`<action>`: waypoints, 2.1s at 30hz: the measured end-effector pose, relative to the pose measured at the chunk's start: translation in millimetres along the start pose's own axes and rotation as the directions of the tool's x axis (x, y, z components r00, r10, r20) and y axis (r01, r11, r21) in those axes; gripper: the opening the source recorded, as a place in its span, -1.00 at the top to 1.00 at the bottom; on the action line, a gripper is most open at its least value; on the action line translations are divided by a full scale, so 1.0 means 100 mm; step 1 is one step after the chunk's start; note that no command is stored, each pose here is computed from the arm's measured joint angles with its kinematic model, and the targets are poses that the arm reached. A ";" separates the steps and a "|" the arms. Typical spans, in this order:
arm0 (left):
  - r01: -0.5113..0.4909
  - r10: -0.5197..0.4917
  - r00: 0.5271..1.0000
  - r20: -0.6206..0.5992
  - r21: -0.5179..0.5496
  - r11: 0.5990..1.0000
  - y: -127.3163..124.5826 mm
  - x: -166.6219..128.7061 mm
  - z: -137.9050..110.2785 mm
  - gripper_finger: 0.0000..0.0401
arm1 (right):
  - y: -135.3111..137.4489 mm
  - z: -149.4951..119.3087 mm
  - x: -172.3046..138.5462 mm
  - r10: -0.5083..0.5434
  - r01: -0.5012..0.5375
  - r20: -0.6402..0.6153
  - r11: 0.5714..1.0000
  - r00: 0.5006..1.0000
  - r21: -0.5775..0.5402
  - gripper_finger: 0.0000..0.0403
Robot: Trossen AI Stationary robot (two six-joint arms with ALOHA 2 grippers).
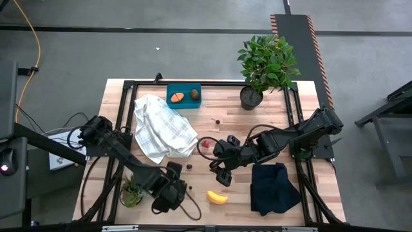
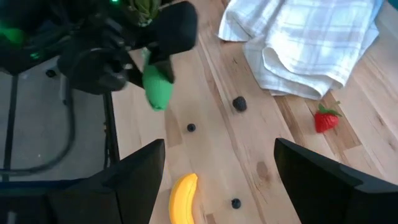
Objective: Pick and placing Produce into tupperware
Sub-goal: Put the green corn into the blue bin
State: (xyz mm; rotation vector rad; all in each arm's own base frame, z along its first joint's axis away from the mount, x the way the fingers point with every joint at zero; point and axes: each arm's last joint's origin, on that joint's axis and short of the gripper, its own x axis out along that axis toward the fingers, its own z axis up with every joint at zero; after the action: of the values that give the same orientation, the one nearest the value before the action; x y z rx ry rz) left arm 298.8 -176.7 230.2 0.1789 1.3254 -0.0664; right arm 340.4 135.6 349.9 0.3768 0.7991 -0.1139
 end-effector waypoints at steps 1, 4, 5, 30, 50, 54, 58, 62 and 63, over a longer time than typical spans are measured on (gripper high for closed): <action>-0.001 0.001 1.000 0.004 -0.008 1.000 0.04 -0.04 0.02 -0.03 | 0.00 0.01 -0.01 0.005 -0.005 0.005 1.000 1.000 -0.003 -0.45; 0.001 0.001 0.999 0.037 -0.045 0.999 0.19 -0.17 0.04 -0.03 | 0.00 0.03 -0.08 0.021 -0.020 0.028 1.000 0.999 -0.013 -0.45; 0.002 0.001 0.999 0.049 -0.059 0.998 0.25 -0.20 0.05 -0.04 | 0.00 0.03 -0.12 0.026 -0.026 0.035 1.000 0.999 -0.013 -0.45; -0.049 0.176 0.939 0.296 -0.390 0.919 1.55 -1.44 -0.59 -0.04 | -0.13 0.15 -0.71 0.022 -0.018 0.196 1.000 0.980 -0.025 -0.45; -0.046 0.325 0.829 0.455 -0.524 0.851 1.70 -1.98 -1.15 -0.04 | -0.16 0.17 -0.70 -0.012 0.011 0.221 1.000 0.975 0.003 -0.45; -0.099 0.393 0.807 0.441 -0.555 0.826 1.72 -2.01 -1.18 -0.04 | -0.18 0.19 -0.70 -0.018 0.016 0.225 1.000 0.974 0.007 -0.45; -0.162 0.468 0.780 0.416 -0.588 0.792 1.74 -2.02 -1.20 -0.04 | -0.21 0.21 -0.69 -0.027 0.023 0.231 1.000 0.973 0.019 -0.45; -0.206 0.528 0.754 0.390 -0.622 0.755 1.76 -2.03 -1.21 -0.04 | -0.24 0.23 -0.68 -0.036 0.030 0.233 0.999 0.972 0.027 -0.45; -0.217 0.544 0.747 0.383 -0.632 0.744 1.77 -2.03 -1.21 -0.04 | -0.24 0.24 -0.68 -0.036 0.031 0.234 0.999 0.972 0.027 -0.45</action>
State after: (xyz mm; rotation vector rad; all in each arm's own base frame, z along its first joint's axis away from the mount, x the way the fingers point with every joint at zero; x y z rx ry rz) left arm 160.1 6.5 415.1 -0.0595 0.6503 0.6062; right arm 303.2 101.7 406.8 0.3639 0.5713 -0.1955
